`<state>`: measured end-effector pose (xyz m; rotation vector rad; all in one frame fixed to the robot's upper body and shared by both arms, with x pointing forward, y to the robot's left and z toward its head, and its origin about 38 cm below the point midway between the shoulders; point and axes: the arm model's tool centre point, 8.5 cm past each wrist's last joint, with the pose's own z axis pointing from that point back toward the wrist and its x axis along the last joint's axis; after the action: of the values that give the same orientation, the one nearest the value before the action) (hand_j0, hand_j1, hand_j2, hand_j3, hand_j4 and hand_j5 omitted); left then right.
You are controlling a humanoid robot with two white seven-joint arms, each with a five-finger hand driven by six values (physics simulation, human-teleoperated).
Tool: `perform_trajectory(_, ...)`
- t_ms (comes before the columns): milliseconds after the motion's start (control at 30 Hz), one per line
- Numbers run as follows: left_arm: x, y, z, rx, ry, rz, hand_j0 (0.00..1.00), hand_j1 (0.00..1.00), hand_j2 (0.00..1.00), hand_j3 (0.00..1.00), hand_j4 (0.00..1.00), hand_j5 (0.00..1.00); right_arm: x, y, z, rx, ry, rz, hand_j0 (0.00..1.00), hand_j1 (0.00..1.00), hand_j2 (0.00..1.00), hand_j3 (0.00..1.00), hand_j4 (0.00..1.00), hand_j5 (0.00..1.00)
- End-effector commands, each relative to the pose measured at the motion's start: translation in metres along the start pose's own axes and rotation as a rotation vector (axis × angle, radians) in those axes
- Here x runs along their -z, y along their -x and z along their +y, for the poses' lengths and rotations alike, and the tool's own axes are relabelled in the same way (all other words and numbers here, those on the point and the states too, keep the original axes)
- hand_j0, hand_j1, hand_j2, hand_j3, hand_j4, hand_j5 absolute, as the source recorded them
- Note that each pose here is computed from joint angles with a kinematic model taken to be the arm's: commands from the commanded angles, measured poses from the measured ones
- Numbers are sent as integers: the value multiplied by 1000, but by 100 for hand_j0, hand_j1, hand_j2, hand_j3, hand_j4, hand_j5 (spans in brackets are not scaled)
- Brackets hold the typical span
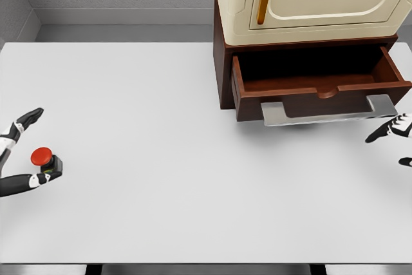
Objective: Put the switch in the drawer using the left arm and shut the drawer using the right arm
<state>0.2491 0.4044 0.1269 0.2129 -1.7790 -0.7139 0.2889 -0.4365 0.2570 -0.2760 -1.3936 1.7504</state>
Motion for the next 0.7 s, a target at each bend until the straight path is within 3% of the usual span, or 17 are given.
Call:
perform_trajectory(0, -7, 13, 1, 6, -4, 45, 100, 100, 100, 100, 100, 100, 0, -1, -1, 4, 5, -2, 75, 75, 75, 75, 75, 75)
perform_trajectory(200, -20, 36, -8, 0, 19, 119, 100, 100, 100, 100, 100, 100, 0, 0, 0, 7, 1, 0, 75, 75, 75, 75, 75, 75)
perform_trajectory(333, -8, 40, -14, 10, 43, 106, 100, 100, 100, 100, 100, 100, -1, 0, -1, 6, 2, 0, 75, 75, 75, 75, 75, 75)
perform_trajectory(667, -5, 46, -8, 20, 25, 115, 100, 100, 100, 100, 100, 100, -1, 1, 10, 29, -23, 2, 78, 78, 78, 78, 78, 78)
